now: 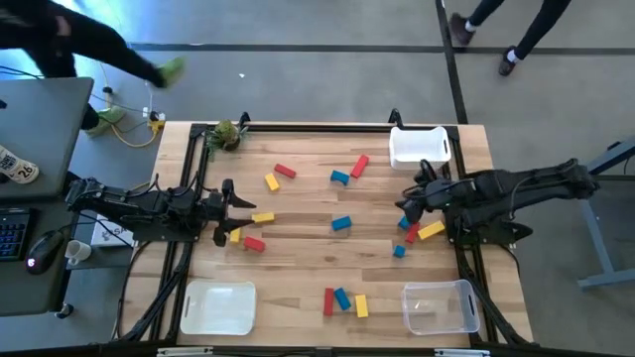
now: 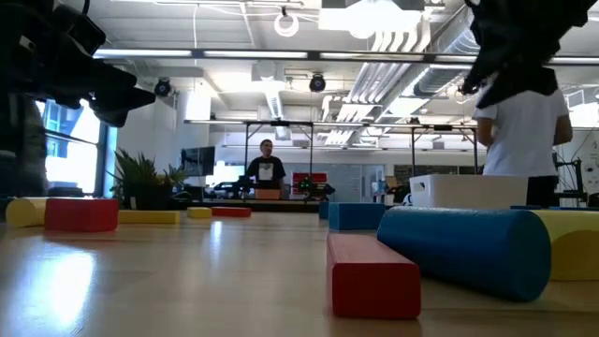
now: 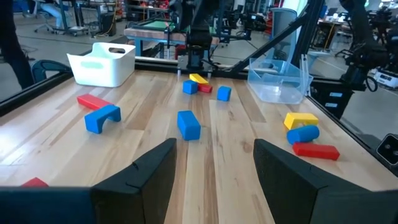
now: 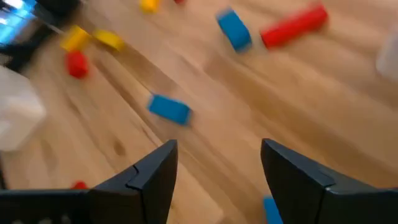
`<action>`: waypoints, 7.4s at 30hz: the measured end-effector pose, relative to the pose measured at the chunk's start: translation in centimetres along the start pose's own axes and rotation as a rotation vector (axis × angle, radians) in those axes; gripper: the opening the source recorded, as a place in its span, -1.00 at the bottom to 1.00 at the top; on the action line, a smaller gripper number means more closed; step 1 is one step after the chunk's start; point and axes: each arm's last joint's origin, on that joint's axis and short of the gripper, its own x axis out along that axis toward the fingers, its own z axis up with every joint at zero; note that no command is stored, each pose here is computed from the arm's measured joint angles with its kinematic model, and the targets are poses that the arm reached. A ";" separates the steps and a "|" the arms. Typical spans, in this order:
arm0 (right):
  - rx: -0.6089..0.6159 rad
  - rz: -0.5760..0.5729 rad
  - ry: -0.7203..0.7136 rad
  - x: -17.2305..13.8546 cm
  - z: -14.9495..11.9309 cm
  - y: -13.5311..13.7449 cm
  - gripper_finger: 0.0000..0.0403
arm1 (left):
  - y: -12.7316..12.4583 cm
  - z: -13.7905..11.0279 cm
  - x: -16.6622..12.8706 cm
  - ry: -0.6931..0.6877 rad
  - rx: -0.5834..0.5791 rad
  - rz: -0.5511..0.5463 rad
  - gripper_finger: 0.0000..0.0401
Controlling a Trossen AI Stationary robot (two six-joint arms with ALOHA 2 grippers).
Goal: Sort & place blocks by color
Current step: Put the blue block into the top white bin, then put the yellow block into the bottom white bin
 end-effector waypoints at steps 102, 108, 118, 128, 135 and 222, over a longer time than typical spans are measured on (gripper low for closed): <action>0.005 -0.845 0.086 9.3 13.9 -2.8 -0.43 | 0.0 -0.1 0.0 0.007 -0.177 0.004 0.01; 0.116 -0.871 0.158 9.3 14.5 -6.3 -0.43 | 0.0 0.5 -0.1 -0.018 -0.182 -0.004 0.01; 0.275 -0.856 0.185 8.7 15.6 -9.8 -0.43 | -0.3 3.7 -0.7 -0.033 -0.073 -0.009 0.01; 0.343 -0.765 0.196 8.7 16.2 -11.0 -0.40 | -0.4 5.6 -0.3 0.264 -0.003 0.104 0.01; 0.320 -0.766 0.202 8.7 16.2 -11.0 -0.30 | -0.4 5.5 1.4 0.431 0.033 0.181 0.01; -0.061 -0.123 0.135 4.8 9.0 6.0 0.14 | 3.0 -0.9 11.7 1.254 0.040 0.148 -0.66</action>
